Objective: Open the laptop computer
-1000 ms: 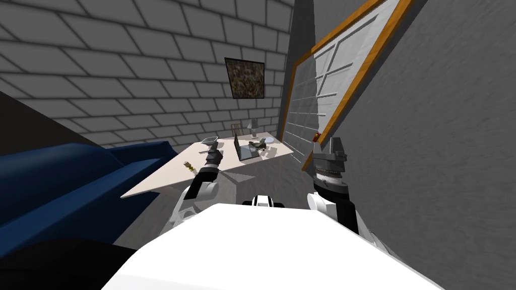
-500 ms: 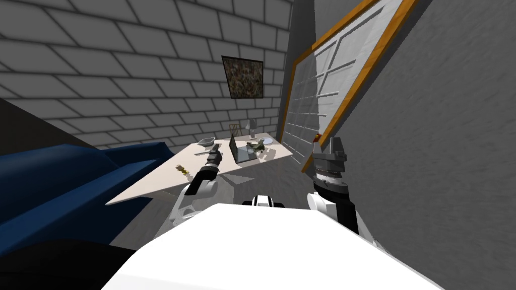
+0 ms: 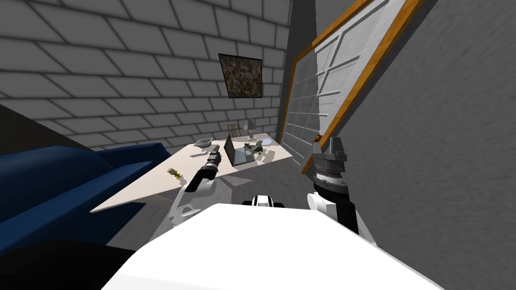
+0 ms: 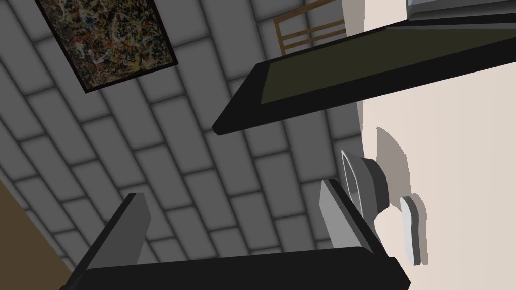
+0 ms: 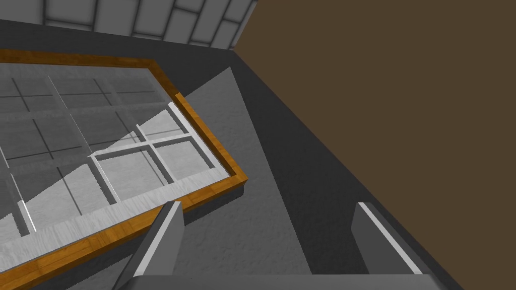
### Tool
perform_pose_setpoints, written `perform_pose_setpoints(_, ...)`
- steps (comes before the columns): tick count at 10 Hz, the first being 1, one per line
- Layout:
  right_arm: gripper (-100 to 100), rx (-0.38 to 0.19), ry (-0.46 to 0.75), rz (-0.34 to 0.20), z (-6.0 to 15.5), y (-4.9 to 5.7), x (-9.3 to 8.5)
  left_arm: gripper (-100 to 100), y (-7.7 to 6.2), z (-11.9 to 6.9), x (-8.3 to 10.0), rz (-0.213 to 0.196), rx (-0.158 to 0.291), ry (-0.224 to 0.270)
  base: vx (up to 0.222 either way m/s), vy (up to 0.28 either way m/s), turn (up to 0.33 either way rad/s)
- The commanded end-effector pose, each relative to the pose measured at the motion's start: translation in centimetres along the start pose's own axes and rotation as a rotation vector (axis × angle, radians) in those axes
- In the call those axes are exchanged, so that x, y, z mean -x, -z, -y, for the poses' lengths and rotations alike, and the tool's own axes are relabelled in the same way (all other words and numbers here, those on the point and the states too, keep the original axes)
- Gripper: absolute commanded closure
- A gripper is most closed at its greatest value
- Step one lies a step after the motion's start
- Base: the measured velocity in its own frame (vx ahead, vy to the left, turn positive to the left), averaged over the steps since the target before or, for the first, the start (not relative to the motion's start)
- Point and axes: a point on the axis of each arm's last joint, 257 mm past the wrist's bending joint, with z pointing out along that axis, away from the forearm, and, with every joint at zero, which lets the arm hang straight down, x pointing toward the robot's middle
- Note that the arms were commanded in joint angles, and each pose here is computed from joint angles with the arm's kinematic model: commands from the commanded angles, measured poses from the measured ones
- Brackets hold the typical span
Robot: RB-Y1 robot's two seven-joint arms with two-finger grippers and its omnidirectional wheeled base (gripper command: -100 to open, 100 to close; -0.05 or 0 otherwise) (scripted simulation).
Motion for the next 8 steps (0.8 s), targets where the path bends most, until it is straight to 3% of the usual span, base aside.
perform_pose_setpoints(1,0,0.000,0.000,0.000,0.0,0.0,0.0,-100,-0.3,-1.5,0.7,0.004,0.061,-0.035,0.078,-0.056,0.003)
perform_pose_setpoints(5,0,0.000,0.000,0.000,0.0,0.0,0.0,-100,-0.5,-3.3,1.6,0.014,0.132,-0.067,0.064,-0.049,0.003)
perform_pose_setpoints(8,0,0.000,0.000,0.000,0.0,0.0,0.0,-100,-0.5,-2.7,1.4,0.014,0.121,-0.064,0.068,0.000,-0.008)
